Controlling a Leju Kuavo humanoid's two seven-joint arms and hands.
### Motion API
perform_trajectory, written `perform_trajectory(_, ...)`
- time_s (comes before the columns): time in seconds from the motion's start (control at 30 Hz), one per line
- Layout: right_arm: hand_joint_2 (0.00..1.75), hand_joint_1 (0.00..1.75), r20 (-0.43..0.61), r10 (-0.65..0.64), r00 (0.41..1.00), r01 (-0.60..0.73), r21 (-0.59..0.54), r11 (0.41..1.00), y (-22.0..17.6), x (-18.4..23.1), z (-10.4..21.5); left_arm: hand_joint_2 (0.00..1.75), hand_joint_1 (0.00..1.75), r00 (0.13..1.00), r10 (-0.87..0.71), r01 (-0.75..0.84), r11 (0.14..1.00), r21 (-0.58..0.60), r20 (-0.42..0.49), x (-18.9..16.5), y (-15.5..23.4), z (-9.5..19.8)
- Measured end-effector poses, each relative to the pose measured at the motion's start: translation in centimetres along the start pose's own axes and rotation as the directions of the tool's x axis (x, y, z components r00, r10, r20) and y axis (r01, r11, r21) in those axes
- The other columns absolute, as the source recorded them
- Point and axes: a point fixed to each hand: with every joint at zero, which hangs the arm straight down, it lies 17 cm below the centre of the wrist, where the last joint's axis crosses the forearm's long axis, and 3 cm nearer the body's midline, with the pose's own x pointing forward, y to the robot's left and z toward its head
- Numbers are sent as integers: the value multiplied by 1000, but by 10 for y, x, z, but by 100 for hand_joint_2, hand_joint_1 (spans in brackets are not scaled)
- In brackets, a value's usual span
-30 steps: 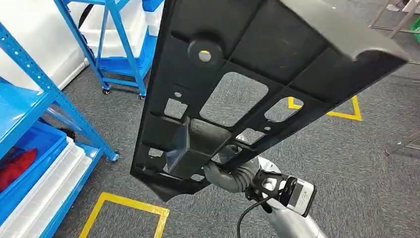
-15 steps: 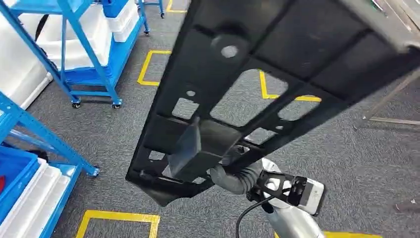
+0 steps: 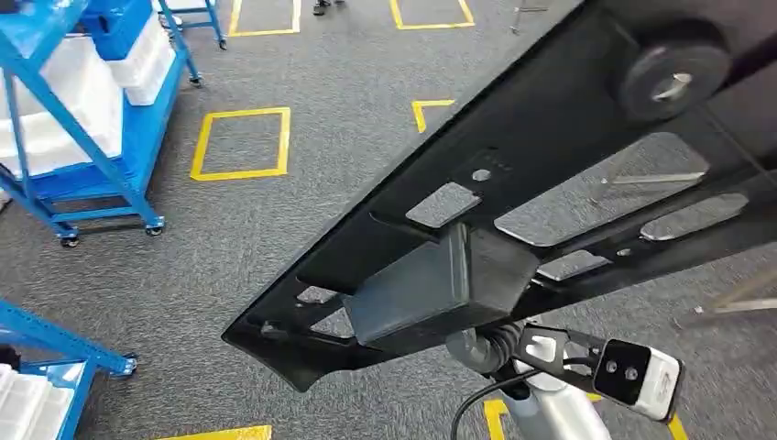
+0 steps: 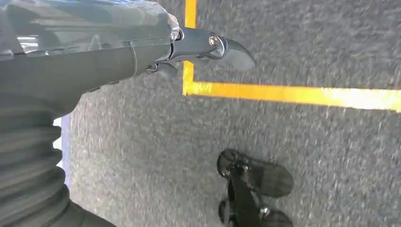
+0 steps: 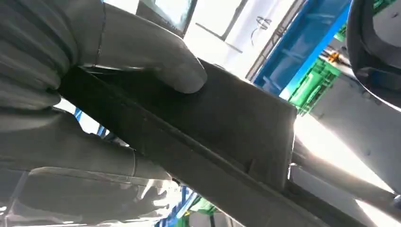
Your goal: Take the parts from the cabinet and place them on the table.
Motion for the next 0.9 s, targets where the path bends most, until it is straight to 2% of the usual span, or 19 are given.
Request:
perform_trajectory(0.47, 175, 166, -12, 67, 998, -68, -52, 996, -24, 12, 14, 175, 0, 1000, -9, 10, 997, 82, -9, 0, 35, -5)
perform_trajectory(0.83, 175, 166, -23, 79, 997, -81, -70, 994, -28, 12, 19, 175, 0, 1000, -7, 8, 996, 85, -10, 3, 35, -6)
perform_trajectory(0.9, 175, 166, -61, 96, 994, -100, -81, 992, -27, 7, 29, 175, 0, 1000, -3, 4, 998, 60, -24, -3, 28, -4)
